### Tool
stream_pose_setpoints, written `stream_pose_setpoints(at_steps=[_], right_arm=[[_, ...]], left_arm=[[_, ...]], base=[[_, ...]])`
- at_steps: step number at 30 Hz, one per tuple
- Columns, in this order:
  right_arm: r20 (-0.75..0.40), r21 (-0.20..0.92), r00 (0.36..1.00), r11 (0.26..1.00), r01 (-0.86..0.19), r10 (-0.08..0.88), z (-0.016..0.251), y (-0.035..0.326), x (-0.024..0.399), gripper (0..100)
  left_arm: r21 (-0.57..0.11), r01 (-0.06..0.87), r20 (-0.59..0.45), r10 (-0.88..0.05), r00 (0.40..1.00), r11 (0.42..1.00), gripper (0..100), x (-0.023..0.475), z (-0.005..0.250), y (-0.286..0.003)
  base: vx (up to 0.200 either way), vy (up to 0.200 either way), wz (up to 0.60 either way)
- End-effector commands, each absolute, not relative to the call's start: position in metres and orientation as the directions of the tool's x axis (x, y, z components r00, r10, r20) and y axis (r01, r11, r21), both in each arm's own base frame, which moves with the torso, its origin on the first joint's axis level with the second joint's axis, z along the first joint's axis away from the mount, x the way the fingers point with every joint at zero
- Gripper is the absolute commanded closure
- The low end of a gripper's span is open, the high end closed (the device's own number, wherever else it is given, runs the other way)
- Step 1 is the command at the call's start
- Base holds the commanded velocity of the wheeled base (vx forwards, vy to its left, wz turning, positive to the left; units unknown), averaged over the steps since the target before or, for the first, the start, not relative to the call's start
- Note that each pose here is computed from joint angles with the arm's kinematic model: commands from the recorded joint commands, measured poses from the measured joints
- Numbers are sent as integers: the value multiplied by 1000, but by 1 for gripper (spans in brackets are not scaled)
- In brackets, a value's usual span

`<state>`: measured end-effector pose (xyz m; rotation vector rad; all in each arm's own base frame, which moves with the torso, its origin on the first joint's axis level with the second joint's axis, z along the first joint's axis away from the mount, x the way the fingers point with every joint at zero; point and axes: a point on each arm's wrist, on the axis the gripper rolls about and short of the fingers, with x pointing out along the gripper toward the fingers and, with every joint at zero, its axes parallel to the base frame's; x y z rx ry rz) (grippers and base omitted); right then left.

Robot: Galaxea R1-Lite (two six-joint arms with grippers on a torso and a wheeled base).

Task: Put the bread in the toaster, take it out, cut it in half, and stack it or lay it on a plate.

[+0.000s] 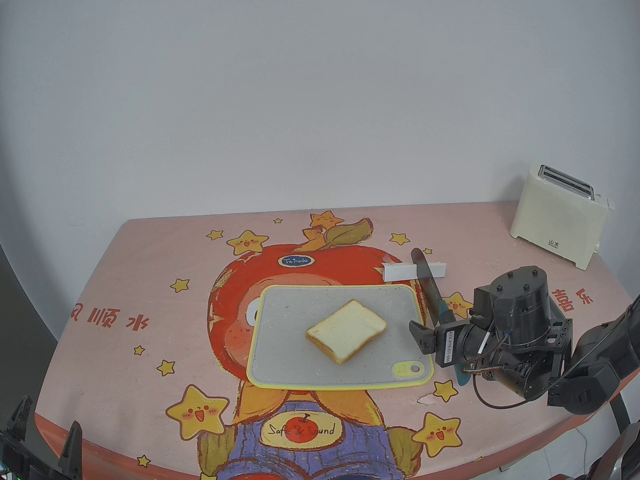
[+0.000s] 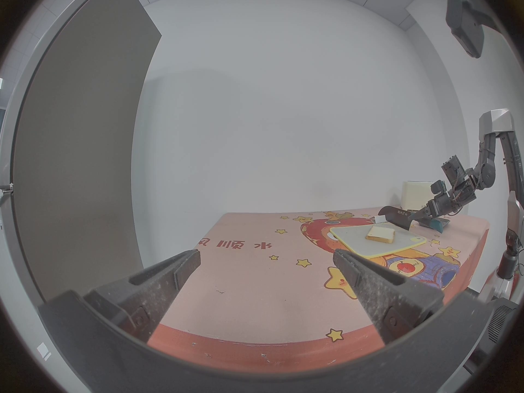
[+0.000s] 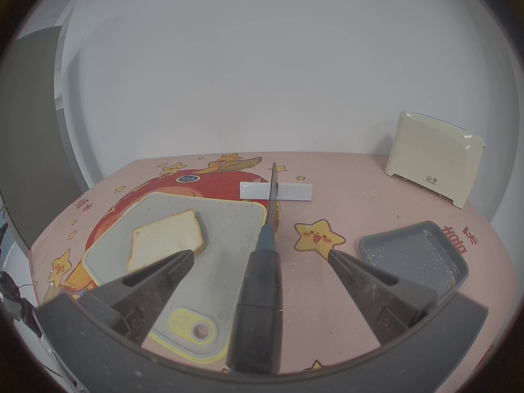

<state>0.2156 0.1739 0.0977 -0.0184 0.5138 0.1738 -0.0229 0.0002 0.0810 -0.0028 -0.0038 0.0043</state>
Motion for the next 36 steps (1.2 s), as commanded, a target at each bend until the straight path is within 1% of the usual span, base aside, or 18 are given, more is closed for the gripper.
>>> stream_pose_setpoints(at_steps=[1, 16, 17, 36], right_arm=[[-494, 21, 856, 986, -168, 156, 96, 174, 216, 0], [-494, 19, 856, 986, -165, 153, 96, 174, 216, 0], [-494, 19, 856, 986, -165, 153, 96, 174, 216, 100], [-493, 20, 856, 986, -167, 155, 96, 174, 216, 100]], left_arm=[[-5, -6, 3, 6, 1000, 1000, 0, -23, 76, 0], [-5, -5, 3, 5, 1000, 1000, 0, -23, 76, 0], [-3, -6, 3, 6, 1000, 1000, 0, -23, 76, 0], [-5, -5, 2, 5, 1000, 1000, 0, -23, 76, 0]], base=[[0, 0, 0], [0, 0, 0], [0, 0, 0], [0, 0, 0]])
